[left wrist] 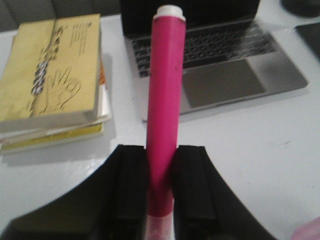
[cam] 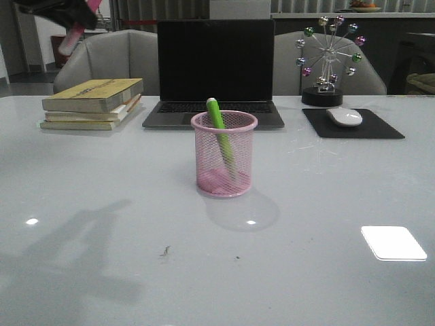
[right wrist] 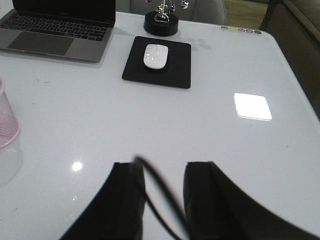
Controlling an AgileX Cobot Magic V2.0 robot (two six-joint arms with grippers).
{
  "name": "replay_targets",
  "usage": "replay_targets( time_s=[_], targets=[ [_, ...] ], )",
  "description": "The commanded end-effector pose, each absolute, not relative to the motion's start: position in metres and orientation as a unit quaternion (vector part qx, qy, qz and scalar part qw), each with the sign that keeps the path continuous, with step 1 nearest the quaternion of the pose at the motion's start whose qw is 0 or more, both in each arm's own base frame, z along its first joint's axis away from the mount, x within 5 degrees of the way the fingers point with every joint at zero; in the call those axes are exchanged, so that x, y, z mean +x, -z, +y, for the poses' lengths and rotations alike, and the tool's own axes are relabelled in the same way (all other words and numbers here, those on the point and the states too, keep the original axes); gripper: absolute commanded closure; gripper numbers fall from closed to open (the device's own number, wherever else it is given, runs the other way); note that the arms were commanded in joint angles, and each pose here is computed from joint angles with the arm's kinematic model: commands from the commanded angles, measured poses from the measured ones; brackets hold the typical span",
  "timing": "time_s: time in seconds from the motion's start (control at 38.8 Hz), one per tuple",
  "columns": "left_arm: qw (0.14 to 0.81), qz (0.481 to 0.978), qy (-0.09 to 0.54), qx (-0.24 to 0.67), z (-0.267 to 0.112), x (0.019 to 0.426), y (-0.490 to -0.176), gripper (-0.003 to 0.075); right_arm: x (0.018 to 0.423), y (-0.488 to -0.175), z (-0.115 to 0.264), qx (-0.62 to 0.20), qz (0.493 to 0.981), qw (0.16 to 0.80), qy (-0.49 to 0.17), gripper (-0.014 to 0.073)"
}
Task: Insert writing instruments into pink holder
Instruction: 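Lift the magenta marker with the left gripper toward the pink holder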
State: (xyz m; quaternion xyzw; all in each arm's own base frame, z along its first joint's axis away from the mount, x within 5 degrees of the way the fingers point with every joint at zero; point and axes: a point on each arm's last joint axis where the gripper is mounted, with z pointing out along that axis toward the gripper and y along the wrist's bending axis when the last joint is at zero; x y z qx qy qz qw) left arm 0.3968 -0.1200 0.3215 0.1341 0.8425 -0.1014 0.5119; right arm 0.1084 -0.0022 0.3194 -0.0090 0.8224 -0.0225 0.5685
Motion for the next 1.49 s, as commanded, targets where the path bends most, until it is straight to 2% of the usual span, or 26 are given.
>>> replay_targets(
  time_s=[0.0, 0.23, 0.54, 1.03, 1.29, 1.47],
  targets=[
    [0.611, 0.771, 0.129, 0.125, -0.138, 0.385, -0.371, 0.0627, 0.110, -0.336, -0.003, -0.012, 0.789, 0.613, 0.029, 0.0258],
    [0.672, 0.704, 0.179, 0.144, -0.194, 0.366, -0.383, 0.0627, 0.110, -0.336, -0.003, -0.012, 0.789, 0.613, 0.029, 0.0258],
    [0.679, 0.682, 0.220, 0.161, -0.243, 0.350, -0.364, 0.0618, 0.110, -0.336, -0.003, -0.012, 0.789, 0.613, 0.029, 0.0258],
    [0.682, 0.673, 0.250, 0.141, -0.266, 0.346, -0.322, 0.0618, 0.110, -0.336, -0.003, -0.012, 0.789, 0.613, 0.029, 0.0258],
    [0.669, 0.670, 0.294, 0.133, -0.279, 0.344, -0.307, 0.0618, 0.110, -0.336, -0.003, -0.012, 0.790, 0.613, 0.029, 0.0258],
    [0.668, 0.670, 0.294, 0.136, -0.280, 0.337, -0.292, 0.0618, 0.110, -0.336, -0.003, -0.012, 0.790, 0.613, 0.029, 0.0258]
  ],
)
